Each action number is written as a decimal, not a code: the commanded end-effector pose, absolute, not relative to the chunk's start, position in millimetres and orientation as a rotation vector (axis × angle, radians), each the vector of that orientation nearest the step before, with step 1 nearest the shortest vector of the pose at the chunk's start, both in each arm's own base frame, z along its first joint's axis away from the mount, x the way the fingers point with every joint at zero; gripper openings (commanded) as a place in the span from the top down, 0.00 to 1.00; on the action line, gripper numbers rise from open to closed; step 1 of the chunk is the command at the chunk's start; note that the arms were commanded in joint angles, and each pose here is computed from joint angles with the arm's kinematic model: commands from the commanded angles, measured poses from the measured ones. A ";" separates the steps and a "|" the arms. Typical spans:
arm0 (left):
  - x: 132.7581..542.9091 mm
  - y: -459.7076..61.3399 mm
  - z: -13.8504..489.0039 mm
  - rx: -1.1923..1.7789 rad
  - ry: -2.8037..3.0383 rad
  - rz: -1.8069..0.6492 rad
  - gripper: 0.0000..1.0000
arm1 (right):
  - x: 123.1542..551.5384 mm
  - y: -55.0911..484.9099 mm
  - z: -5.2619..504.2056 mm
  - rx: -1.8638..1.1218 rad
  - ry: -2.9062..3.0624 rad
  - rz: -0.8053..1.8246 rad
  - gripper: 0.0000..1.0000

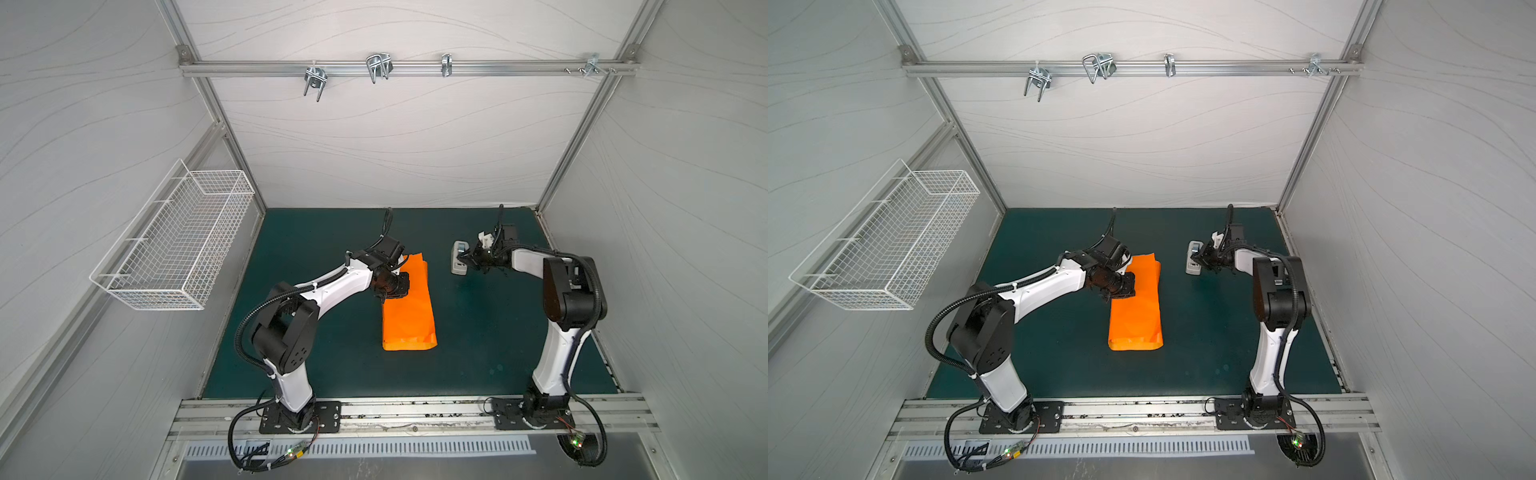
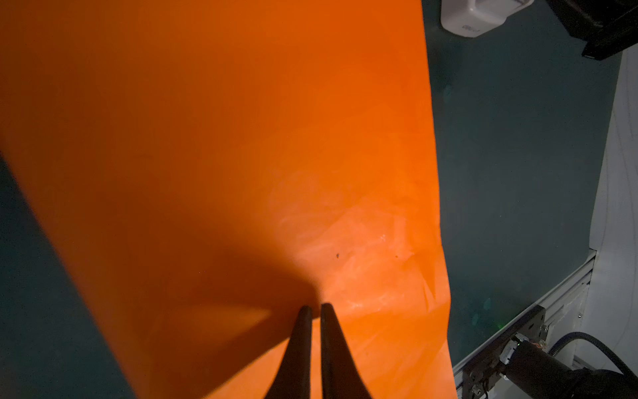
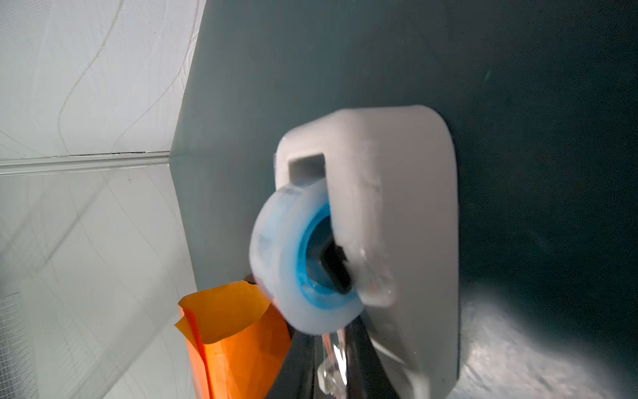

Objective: Wrap a gift box in wrapping paper
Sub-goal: Tear off the tape with the cutter.

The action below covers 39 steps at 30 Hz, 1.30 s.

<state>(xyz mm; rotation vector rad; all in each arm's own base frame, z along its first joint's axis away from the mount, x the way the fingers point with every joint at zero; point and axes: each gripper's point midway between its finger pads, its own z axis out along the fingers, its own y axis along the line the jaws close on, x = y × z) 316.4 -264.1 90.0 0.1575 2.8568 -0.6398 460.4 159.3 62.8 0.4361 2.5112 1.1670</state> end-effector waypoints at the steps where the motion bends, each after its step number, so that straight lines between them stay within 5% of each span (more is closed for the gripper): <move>1: 307.0 -244.7 67.5 0.130 2.933 -0.513 0.89 | 461.1 167.9 55.7 0.467 2.484 1.262 0.83; 11: 306.3 -244.7 65.6 0.131 2.937 -0.509 0.89 | 463.0 154.0 58.7 0.587 2.438 1.323 1.00; 39: 309.6 -246.4 69.6 0.134 2.924 -0.516 0.89 | 437.4 159.6 95.2 0.623 2.390 1.458 1.00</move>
